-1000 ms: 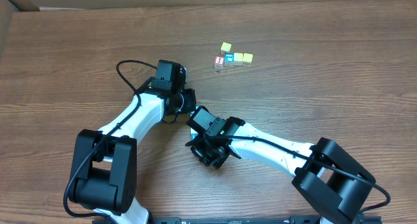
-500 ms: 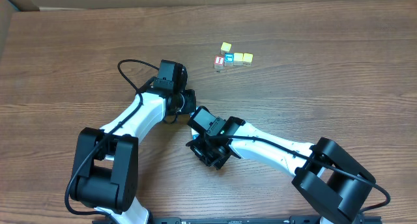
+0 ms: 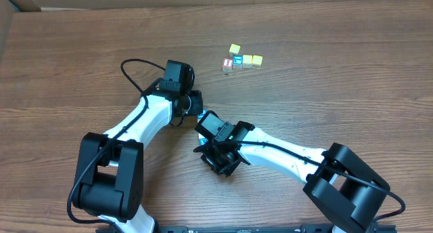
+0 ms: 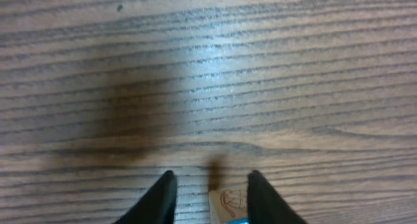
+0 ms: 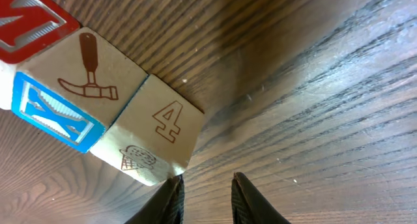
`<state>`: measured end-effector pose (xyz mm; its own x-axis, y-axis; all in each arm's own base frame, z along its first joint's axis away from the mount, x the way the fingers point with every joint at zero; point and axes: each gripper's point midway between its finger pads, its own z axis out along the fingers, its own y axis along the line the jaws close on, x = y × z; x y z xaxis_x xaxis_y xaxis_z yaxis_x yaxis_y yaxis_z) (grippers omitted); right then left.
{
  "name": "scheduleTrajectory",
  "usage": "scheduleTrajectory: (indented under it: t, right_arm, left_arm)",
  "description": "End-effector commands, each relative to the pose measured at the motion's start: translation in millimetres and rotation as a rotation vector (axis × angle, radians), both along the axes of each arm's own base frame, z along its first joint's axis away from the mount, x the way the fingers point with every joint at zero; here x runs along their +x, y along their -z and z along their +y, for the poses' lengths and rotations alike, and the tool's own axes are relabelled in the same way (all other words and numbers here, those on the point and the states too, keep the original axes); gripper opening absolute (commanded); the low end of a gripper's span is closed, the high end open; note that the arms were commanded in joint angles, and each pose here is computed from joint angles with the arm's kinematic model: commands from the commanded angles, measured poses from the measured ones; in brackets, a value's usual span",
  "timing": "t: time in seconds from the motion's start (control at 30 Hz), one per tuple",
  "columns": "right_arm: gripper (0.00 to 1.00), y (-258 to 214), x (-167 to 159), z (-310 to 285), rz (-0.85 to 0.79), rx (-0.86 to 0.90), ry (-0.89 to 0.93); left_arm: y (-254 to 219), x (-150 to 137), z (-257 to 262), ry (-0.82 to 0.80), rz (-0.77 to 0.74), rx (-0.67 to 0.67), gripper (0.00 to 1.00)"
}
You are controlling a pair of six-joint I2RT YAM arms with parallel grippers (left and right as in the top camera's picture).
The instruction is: Flip 5 blocks
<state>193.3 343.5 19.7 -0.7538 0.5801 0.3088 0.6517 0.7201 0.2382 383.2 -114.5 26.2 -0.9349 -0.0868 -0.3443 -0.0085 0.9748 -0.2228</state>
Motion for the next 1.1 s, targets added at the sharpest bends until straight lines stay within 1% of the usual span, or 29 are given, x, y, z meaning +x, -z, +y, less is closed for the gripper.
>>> scheduleTrajectory:
  t: [0.0, 0.1, 0.13, 0.37, 0.43, 0.5, 0.57, 0.63, 0.7, 0.73, 0.8, 0.87, 0.9, 0.93, 0.97, 1.0, 1.03, 1.07]
  right_arm:
    - [0.26, -3.9, 8.4, 2.7, -0.023, 0.004, 0.011]
    - [0.25, -3.9, 8.4, 2.7, -0.023, 0.005, 0.011]
    - [0.23, -3.9, 8.3, 2.8, -0.022, 0.005, 0.011]
    - [0.13, -6.7, 0.9, 7.4, 0.016, 0.037, -0.010]
    - [0.12, -7.9, -2.2, 9.3, 0.033, 0.050, -0.019]
    - [0.10, -9.3, -3.5, 10.8, 0.029, 0.062, -0.048]
    - [0.06, -11.6, -4.3, 12.3, 0.012, 0.077, -0.097]
    - [0.04, -16.7, -2.2, 12.4, -0.030, 0.094, -0.162]
    - [0.04, -26.9, 6.5, 13.1, -0.107, 0.121, -0.254]
    - [0.04, -35.7, 13.8, 12.3, -0.158, 0.135, -0.310]
    - [0.04, -53.7, 29.5, 4.5, -0.244, 0.137, -0.395]
    - [0.04, -75.4, 46.5, -6.8, -0.341, 0.141, -0.512]
    - [0.05, -83.9, 52.9, -13.8, -0.380, 0.138, -0.573]
    - [0.05, -91.3, 60.9, -24.1, -0.414, 0.122, -0.619]
    - [0.05, -95.1, 68.1, -35.3, -0.429, 0.093, -0.631]
    - [0.05, -96.2, 75.6, -47.6, -0.434, 0.056, -0.624]
    - [0.05, -94.9, 83.5, -61.8, -0.428, 0.012, -0.598]
    - [0.05, -93.1, 88.5, -72.2, -0.418, -0.013, -0.576]
  left_arm:
    - [-1.2, 6.9, -1.7, 0.001, -0.013, 0.011, 0.38]
    - [-1.3, 7.0, -1.7, 0.001, -0.013, 0.011, 0.44]
    - [-1.9, 7.7, -1.9, 0.001, -0.015, 0.010, 0.45]
    - [-16.2, 19.1, -5.5, -0.002, -0.041, -0.002, 0.45]
    - [-23.6, 23.3, -6.5, -0.002, -0.047, -0.004, 0.48]
    - [-33.0, 28.2, -6.7, -0.005, -0.052, -0.005, 0.49]
    - [-44.8, 33.3, -3.5, -0.030, -0.048, -0.010, 0.48]
    - [-58.7, 38.4, 4.2, -0.085, -0.034, -0.024, 0.47]
    - [-72.4, 42.7, 16.1, -0.143, -0.019, -0.033, 0.46]
    - [-78.6, 44.3, 22.6, -0.164, -0.013, -0.034, 0.47]
    - [-91.1, 46.8, 38.6, -0.204, -0.002, -0.032, 0.51]
    - [-101.8, 47.1, 58.6, -0.250, 0.014, -0.027, 0.52]
    - [-105.5, 45.5, 69.7, -0.275, 0.027, -0.023, 0.51]
    - [-107.8, 43.4, 79.4, -0.298, 0.041, -0.021, 0.48]
    - [-108.9, 40.1, 90.2, -0.324, 0.059, -0.020, 0.42]
    - [-108.1, 36.6, 98.3, -0.343, 0.076, -0.021, 0.33]
    - [-106.3, 31.4, 107.5, -0.366, 0.100, -0.020, 0.19]
    - [-104.2, 25.1, 116.3, -0.388, 0.127, -0.017, 0.11]
